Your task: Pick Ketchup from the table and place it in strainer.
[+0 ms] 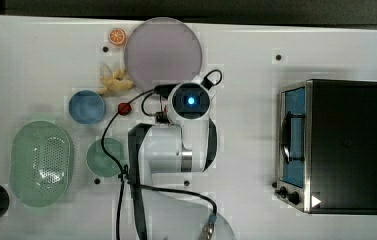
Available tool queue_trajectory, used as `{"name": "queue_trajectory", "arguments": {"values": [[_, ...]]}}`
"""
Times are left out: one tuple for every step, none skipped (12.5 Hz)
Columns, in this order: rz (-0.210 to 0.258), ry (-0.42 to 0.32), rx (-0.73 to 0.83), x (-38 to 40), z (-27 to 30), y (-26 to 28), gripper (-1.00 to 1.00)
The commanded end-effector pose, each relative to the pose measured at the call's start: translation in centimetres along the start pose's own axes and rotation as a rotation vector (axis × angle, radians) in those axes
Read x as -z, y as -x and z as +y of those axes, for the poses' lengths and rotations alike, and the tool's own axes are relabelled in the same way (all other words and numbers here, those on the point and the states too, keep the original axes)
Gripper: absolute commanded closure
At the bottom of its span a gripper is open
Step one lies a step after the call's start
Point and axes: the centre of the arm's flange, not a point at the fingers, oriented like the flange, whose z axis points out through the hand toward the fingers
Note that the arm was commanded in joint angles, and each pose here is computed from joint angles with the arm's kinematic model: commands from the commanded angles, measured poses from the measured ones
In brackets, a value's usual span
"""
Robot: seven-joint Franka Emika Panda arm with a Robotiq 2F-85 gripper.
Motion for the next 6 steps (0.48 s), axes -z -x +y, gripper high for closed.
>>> {"name": "queue_trajectory", "arguments": {"values": [[-0.032, 0.001, 0.071, -3.6, -0.2, 2.3, -1.00], [-0.027, -0.001, 0.070, -4.3, -0.2, 2.5, -1.00], [-0.023, -0.003, 0.071, -5.0, -0.3, 2.6, -1.00], [-0.019, -0.005, 0.072, -5.6, -0.4, 2.6, -1.00], [-0.006, -0.004, 0.071, -6.0, -0.4, 2.5, -1.00], [0.008, -0.003, 0.070, -6.2, -0.3, 2.4, -1.00]]}}
